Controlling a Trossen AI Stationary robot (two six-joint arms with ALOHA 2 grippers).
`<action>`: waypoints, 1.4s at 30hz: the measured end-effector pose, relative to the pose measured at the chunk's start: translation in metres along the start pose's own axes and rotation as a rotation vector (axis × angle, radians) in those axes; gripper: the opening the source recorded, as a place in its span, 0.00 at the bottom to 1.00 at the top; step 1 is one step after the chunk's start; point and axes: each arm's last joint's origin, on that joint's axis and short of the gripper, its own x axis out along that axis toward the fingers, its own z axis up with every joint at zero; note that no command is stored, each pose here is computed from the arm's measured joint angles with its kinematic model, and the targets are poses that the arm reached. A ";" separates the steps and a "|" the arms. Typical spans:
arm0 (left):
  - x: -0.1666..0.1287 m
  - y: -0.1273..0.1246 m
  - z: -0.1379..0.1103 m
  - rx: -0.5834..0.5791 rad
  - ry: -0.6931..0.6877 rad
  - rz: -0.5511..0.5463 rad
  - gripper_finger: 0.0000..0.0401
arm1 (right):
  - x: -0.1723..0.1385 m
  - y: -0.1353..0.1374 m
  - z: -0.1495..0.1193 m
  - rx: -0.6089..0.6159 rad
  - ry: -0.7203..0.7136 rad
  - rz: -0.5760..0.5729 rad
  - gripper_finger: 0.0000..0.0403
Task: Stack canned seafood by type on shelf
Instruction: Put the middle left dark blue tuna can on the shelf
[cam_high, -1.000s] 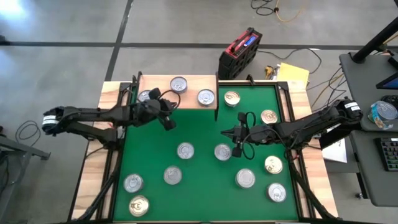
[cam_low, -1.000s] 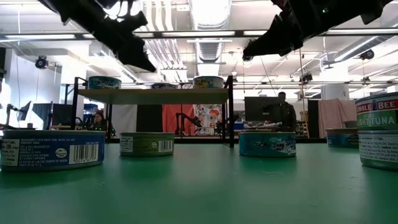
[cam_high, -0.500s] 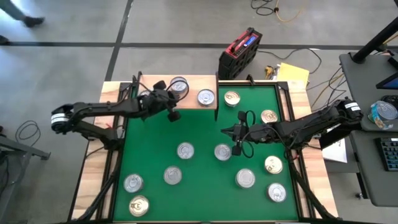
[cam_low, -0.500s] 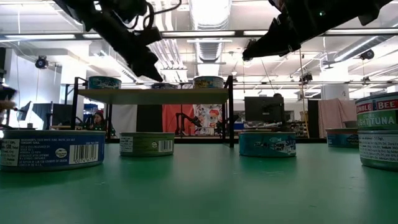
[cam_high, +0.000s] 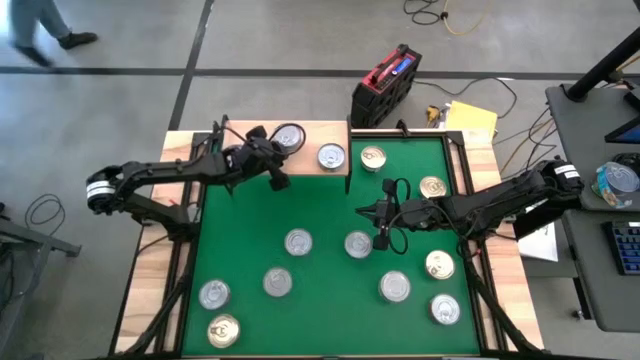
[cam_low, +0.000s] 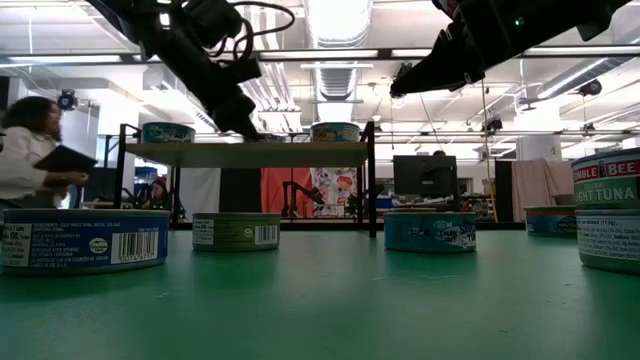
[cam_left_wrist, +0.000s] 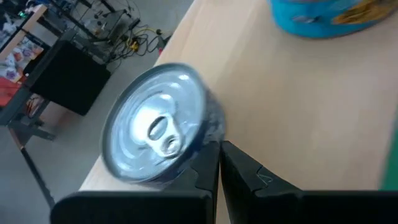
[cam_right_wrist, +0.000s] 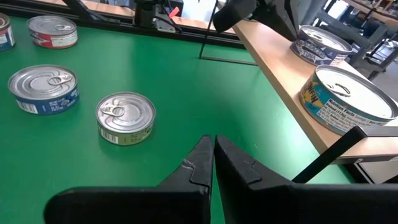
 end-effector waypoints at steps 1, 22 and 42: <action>0.001 0.001 -0.001 -0.003 0.004 0.005 0.00 | 0.000 0.000 0.000 0.000 0.000 0.000 0.02; 0.003 0.008 -0.003 -0.011 0.017 0.025 0.00 | 0.000 0.000 0.000 -0.004 0.002 0.000 0.02; 0.010 0.014 -0.004 -0.030 0.012 0.052 0.00 | 0.000 0.000 -0.001 -0.008 0.008 0.001 0.02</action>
